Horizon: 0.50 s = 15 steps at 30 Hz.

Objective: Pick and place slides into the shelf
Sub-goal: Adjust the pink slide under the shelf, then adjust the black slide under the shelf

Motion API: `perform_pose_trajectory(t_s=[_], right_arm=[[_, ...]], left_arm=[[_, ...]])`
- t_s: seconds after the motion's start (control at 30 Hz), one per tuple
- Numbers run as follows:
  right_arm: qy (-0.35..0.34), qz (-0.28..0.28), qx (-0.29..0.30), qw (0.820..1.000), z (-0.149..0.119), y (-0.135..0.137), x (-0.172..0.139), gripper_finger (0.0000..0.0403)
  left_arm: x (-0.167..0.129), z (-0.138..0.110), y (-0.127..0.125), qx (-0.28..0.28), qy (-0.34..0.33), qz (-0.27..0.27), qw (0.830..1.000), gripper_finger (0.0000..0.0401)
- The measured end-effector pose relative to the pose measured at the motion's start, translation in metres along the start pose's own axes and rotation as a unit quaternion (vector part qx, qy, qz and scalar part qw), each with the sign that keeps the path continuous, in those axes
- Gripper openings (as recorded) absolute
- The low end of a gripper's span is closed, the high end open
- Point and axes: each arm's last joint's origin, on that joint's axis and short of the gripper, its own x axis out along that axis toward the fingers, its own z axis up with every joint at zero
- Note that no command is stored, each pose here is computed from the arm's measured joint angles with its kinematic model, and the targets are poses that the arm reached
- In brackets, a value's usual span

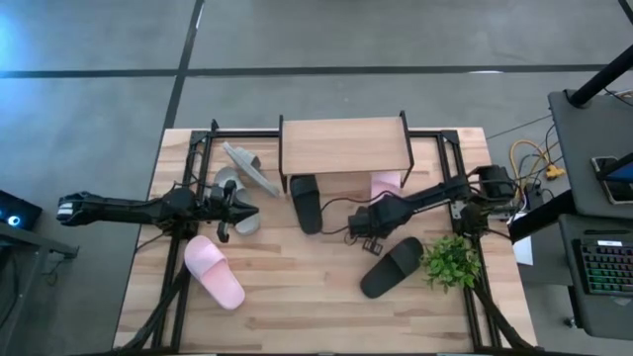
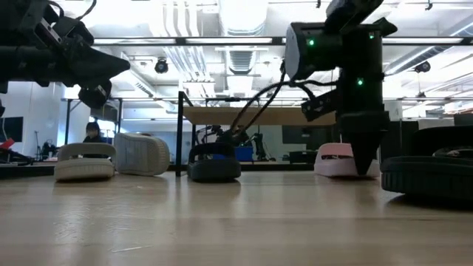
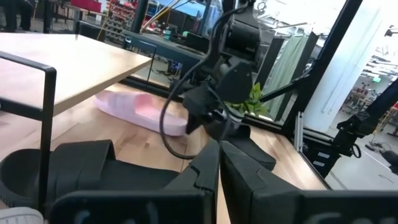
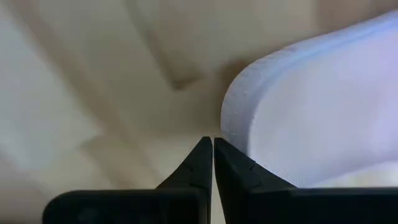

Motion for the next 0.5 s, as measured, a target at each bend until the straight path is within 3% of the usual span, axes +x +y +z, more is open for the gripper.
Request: perform_pose_trajectory(t_s=[0.23,0.37,0.43,0.5], right_arm=[[-0.001,-0.024,0.019,1.000,-0.001,-0.010,-0.010,0.0009],[-0.056,0.097,0.006,0.994,0.011,0.000,-0.034,0.0009],[-0.086,0.187,-0.008,0.979,0.022,0.009,-0.043,0.0009],[-0.101,0.240,-0.007,0.966,0.031,0.017,-0.044,0.0009]], left_arm=[[0.000,0.000,0.000,-0.003,-0.001,0.000,1.000,0.0000],[-0.001,0.001,0.000,-0.004,-0.005,-0.001,1.000,0.0000],[-0.001,0.001,0.000,-0.004,-0.006,-0.001,1.000,0.0000],[-0.001,0.001,0.000,-0.008,-0.005,-0.001,1.000,0.0000]])
